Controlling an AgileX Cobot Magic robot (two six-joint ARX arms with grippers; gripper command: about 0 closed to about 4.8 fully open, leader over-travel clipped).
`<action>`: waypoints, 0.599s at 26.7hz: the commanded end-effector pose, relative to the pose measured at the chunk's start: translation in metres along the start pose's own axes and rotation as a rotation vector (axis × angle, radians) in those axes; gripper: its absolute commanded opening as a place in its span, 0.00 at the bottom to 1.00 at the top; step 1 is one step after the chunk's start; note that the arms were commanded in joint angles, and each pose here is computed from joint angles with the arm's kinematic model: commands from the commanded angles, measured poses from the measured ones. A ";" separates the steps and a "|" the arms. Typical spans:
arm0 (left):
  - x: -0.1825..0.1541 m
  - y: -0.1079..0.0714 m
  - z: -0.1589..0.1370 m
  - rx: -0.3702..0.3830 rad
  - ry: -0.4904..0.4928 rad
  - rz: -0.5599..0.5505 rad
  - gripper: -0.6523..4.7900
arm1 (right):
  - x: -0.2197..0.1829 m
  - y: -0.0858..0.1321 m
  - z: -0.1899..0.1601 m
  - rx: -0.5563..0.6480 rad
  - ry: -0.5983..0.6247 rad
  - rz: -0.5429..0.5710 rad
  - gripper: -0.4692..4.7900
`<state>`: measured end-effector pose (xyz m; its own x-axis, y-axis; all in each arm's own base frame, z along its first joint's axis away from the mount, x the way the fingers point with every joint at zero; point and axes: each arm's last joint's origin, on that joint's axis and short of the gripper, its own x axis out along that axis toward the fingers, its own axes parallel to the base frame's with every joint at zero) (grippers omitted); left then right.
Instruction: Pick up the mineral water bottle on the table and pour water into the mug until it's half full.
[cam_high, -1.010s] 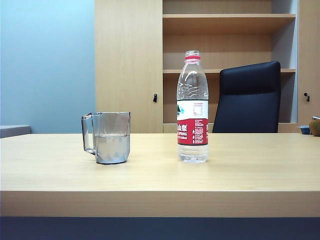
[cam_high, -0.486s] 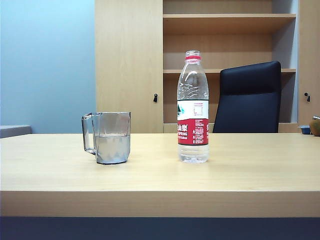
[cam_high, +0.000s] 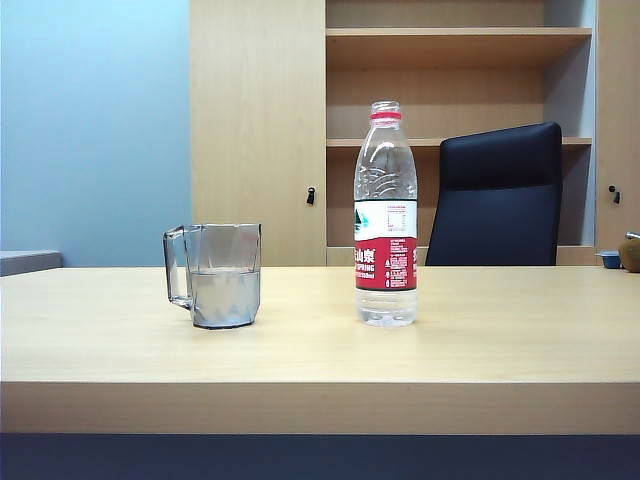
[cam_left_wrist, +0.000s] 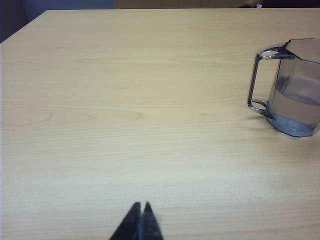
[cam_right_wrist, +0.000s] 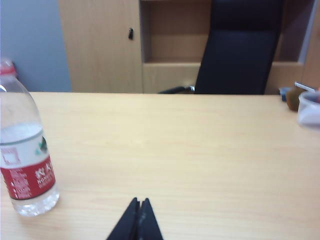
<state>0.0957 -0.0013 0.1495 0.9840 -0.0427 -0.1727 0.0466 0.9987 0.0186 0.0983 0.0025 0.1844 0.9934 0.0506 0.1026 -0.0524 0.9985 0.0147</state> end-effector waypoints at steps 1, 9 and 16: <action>0.000 0.000 0.000 0.000 -0.002 0.001 0.11 | -0.003 -0.005 -0.008 0.005 -0.030 -0.040 0.07; 0.000 0.000 0.000 0.000 -0.002 0.000 0.11 | -0.003 -0.007 -0.020 0.003 0.101 -0.084 0.07; 0.000 0.000 0.000 0.000 -0.002 0.000 0.11 | -0.004 -0.006 -0.025 0.007 0.146 -0.077 0.07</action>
<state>0.0957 -0.0013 0.1493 0.9839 -0.0423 -0.1735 0.0462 0.9988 0.0186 0.0971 -0.0038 0.1608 0.9987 -0.0251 -0.0448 0.0263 0.9993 0.0262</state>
